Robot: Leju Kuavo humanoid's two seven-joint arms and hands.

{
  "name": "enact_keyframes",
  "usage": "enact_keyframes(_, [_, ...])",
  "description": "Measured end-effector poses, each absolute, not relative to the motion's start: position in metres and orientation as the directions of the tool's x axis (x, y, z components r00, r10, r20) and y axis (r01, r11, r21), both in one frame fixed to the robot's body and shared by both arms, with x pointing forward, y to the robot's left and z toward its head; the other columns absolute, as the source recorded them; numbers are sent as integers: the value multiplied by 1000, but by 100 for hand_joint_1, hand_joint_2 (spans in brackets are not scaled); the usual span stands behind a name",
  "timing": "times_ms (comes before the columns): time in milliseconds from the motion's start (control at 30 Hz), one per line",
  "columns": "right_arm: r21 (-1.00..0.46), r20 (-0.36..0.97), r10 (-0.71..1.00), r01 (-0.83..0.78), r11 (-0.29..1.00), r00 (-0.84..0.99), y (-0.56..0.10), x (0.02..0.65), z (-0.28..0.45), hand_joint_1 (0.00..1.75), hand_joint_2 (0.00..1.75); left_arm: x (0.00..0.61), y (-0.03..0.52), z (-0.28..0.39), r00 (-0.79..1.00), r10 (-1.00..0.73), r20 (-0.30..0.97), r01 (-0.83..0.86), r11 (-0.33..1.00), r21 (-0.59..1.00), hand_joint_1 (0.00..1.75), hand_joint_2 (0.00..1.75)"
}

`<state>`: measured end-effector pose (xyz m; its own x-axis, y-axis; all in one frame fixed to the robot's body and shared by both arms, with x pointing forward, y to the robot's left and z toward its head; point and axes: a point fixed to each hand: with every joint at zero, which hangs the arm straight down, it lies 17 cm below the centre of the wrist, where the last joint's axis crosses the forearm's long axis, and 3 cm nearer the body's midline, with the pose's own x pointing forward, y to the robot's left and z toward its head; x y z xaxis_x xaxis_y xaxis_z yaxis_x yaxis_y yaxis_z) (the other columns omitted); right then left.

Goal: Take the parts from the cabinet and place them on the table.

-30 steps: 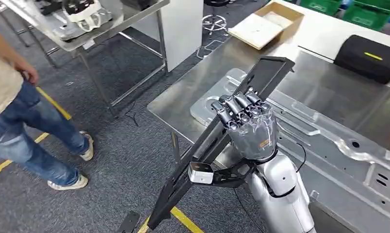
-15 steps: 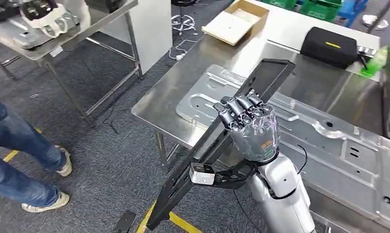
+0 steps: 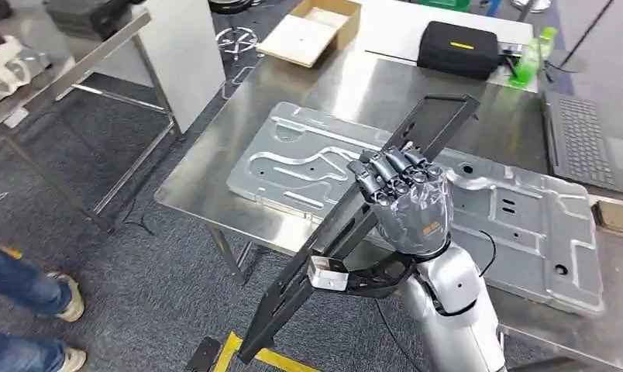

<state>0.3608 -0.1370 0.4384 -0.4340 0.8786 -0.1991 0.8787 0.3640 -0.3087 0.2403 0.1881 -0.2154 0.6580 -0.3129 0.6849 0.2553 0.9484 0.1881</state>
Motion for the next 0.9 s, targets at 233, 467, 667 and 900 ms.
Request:
enact_keyframes(233, [-322,-104,893,865,386,-437,-159,374,434,175,175,244,189,-214,655,-308,690,249,950,187,0,175])
enact_keyframes(467, [-397,328,846,751,528,-421,-238,455,388,175,175,238,189,-215,660,-290,693,235,956,177,0,175])
enact_keyframes(667, [-439,343,870,759,481,-353,-279,484,381,175,175,238,188,-215,661,-280,696,232,959,166,0,175])
enact_keyframes(900, [-456,287,917,803,384,-275,-320,503,401,175,175,238,186,-215,660,-278,698,237,959,157,0,175])
